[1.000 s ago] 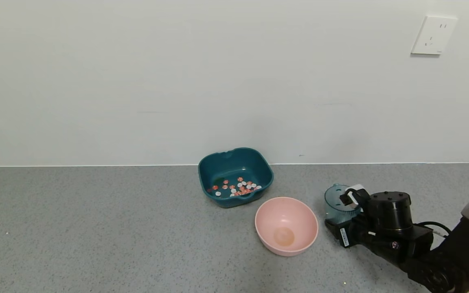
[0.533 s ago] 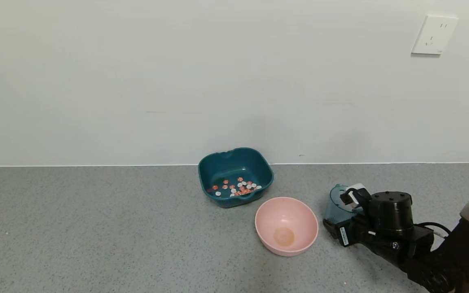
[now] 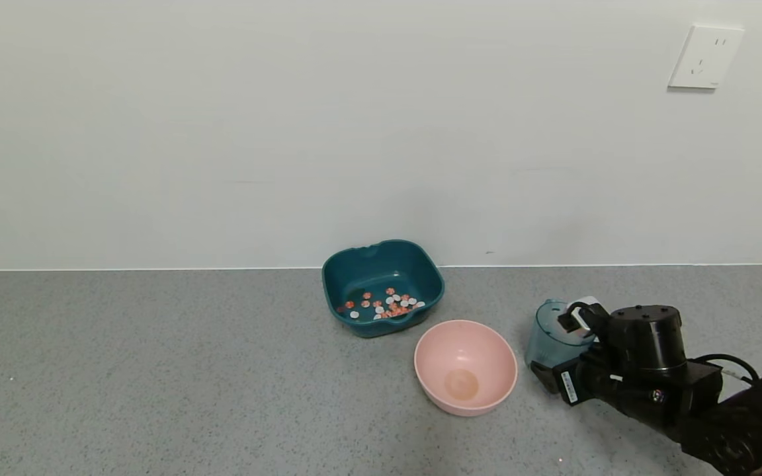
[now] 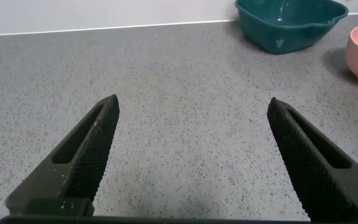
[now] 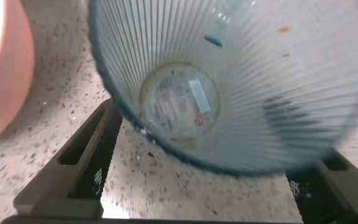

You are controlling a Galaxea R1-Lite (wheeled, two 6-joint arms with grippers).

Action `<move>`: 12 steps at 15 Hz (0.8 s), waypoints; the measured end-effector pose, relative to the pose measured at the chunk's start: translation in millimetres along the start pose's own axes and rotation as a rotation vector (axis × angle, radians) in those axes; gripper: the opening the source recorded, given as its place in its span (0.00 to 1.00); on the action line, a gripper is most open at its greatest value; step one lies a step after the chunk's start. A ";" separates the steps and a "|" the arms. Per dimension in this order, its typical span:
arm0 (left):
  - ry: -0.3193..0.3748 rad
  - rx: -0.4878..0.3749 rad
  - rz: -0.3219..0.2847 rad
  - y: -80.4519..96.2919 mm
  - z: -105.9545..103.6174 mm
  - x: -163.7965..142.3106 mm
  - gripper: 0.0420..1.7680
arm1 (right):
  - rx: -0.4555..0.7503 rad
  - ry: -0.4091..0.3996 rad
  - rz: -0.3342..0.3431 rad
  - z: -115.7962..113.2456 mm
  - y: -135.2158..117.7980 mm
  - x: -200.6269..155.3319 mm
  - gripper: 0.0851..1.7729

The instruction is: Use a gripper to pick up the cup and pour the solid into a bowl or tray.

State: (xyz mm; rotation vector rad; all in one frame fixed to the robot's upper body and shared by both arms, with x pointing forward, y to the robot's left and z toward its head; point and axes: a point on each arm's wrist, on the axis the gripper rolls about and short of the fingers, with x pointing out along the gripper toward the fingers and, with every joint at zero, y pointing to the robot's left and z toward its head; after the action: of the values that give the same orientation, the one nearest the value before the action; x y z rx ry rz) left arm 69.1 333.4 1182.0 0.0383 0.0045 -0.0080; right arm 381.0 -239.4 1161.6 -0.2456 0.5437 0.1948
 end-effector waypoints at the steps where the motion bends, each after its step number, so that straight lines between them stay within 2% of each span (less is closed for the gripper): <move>1: 0.000 0.000 0.000 0.0 0.0 0.0 0.97 | -0.001 0.005 0.000 3.2 -1.5 -5.2 0.94; 6: -0.001 0.000 0.000 0.0 0.0 0.0 0.97 | -0.018 0.031 0.002 18.9 -8.8 -37.7 0.95; 12: -0.001 0.000 0.000 0.0 0.0 0.0 0.97 | -0.016 0.054 -0.002 28.8 -21.5 -102.8 0.96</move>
State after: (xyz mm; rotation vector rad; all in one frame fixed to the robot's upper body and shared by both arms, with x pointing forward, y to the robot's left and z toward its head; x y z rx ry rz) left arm 69.1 333.4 1182.0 0.0383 0.0037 -0.0075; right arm 314.1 -263.9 1244.0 -0.2680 0.5953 0.1911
